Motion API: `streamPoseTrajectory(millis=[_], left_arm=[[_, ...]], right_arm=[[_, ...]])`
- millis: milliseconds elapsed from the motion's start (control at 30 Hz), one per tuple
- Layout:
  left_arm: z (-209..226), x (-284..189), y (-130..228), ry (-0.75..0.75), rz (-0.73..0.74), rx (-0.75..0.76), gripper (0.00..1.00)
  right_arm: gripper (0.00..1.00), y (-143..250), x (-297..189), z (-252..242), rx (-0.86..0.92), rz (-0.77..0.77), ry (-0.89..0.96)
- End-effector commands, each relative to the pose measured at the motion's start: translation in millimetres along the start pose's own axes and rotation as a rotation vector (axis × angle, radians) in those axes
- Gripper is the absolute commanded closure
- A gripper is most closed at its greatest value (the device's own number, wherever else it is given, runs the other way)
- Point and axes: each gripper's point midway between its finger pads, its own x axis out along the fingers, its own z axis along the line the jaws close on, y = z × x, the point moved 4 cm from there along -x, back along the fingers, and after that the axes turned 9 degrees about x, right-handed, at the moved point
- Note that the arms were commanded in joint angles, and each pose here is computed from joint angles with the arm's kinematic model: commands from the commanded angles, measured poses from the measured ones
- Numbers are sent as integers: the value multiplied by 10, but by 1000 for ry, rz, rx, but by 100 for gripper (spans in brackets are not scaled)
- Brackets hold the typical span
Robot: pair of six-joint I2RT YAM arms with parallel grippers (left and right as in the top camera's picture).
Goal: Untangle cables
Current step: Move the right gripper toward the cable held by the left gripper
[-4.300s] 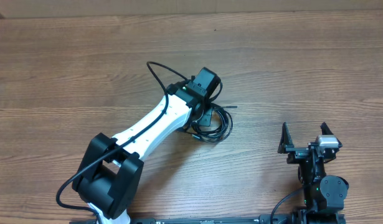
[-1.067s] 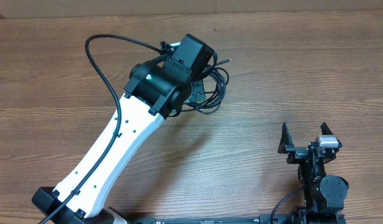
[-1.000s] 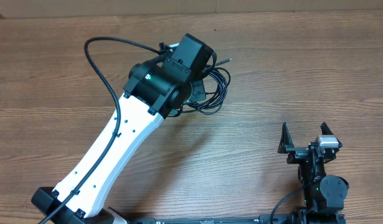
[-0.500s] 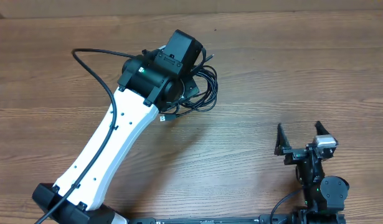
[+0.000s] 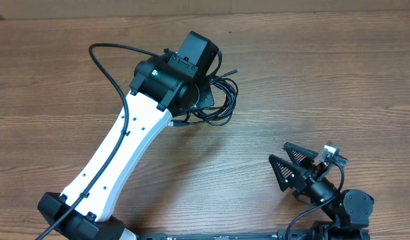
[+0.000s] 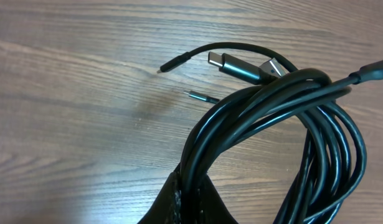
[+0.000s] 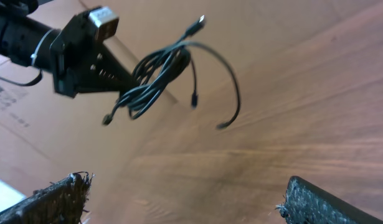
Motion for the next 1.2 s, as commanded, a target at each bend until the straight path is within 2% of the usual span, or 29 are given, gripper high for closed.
streamPoseTrajectory(millis=[0, 133, 333, 400, 500, 600, 667, 767, 900, 1167], left_arm=[[-71, -42, -52, 44, -23, 95, 96], [-101, -44, -87, 58, -41, 94, 96], [-131, -38, -132, 71, -63, 92, 96], [-134, -29, -134, 71, -64, 92, 96], [-157, -1, -141, 73, -63, 94, 96], [-196, 47, -125, 75, -51, 103, 96], [-261, 86, -102, 101, -33, 122, 96], [-411, 147, -50, 179, 8, 194, 96], [-488, 190, 17, 209, 43, 237, 96], [-793, 115, 96, 365, 38, 377, 96]], right_arm=[[0, -47, -22, 75, 41, -6, 4], [0, -143, -77, -8, 127, -48, 165], [1, -227, -103, 124, 235, 19, 274], [0, -262, -65, 295, 239, 75, 218], [0, -294, -2, 690, 160, 184, -1], [1, -385, 14, 845, 111, 166, -81], [9, -471, 27, 833, 134, 110, -61], [15, -531, 39, 768, 217, 62, -19], [25, -584, 71, 659, 239, 24, 34], [42, -557, 262, 337, 387, 75, 135]])
